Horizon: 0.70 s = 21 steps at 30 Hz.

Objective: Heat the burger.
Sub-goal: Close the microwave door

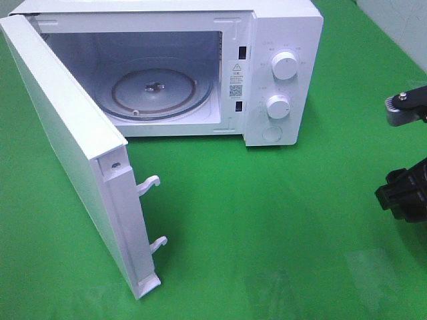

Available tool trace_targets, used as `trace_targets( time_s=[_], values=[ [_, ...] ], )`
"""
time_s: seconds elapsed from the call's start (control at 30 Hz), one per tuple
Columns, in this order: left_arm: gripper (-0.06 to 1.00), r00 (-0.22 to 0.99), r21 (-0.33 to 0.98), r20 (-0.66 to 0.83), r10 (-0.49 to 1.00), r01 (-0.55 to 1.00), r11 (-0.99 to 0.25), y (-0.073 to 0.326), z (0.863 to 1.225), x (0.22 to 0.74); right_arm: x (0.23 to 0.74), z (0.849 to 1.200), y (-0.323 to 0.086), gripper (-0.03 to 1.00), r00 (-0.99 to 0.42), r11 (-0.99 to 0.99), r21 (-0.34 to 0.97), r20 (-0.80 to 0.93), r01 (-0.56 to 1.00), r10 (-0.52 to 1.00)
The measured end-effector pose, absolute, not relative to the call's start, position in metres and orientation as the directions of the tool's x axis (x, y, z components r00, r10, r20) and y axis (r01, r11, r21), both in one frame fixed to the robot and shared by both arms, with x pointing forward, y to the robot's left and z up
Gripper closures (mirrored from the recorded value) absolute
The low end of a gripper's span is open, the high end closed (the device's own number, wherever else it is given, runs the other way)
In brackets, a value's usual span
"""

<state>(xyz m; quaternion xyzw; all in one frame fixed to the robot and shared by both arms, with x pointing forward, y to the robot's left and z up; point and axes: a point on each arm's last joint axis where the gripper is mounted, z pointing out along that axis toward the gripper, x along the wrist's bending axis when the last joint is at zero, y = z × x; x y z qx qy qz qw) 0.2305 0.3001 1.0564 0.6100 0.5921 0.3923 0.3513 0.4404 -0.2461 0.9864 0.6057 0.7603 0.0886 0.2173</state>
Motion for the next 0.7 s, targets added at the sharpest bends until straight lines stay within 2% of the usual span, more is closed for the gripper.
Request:
trace_targets(
  time_s=[0.17,0.23,0.3,0.43,0.7],
  values=[
    [0.01,-0.009,0.893,0.063,0.998,0.447,-0.052,0.300,1.056,0.231,0.415,1.009,-0.249,0.19,-0.210,0.259,0.405,-0.161,0.877,0.964],
    [0.01,-0.009,0.893,0.063,0.998,0.447,-0.052,0.300,1.056,0.231,0.386,1.029,-0.256,0.19,-0.243,0.272,0.411,-0.123,0.870,0.962],
    [0.01,-0.009,0.893,0.063,0.998,0.447,-0.052,0.300,1.056,0.231,0.386,1.029,-0.256,0.19,-0.243,0.272,0.411,-0.123,0.870,0.962],
    [0.01,-0.009,0.893,0.063,0.998,0.447,-0.052,0.300,1.056,0.231,0.345,1.055,-0.269,0.20,-0.250,0.257,0.513,-0.083,0.819,0.965],
    [0.01,-0.009,0.893,0.063,0.998,0.447,-0.052,0.300,1.056,0.231,0.303,1.075,-0.287,0.21,-0.235,0.212,0.675,-0.059,0.707,0.970]
  ],
)
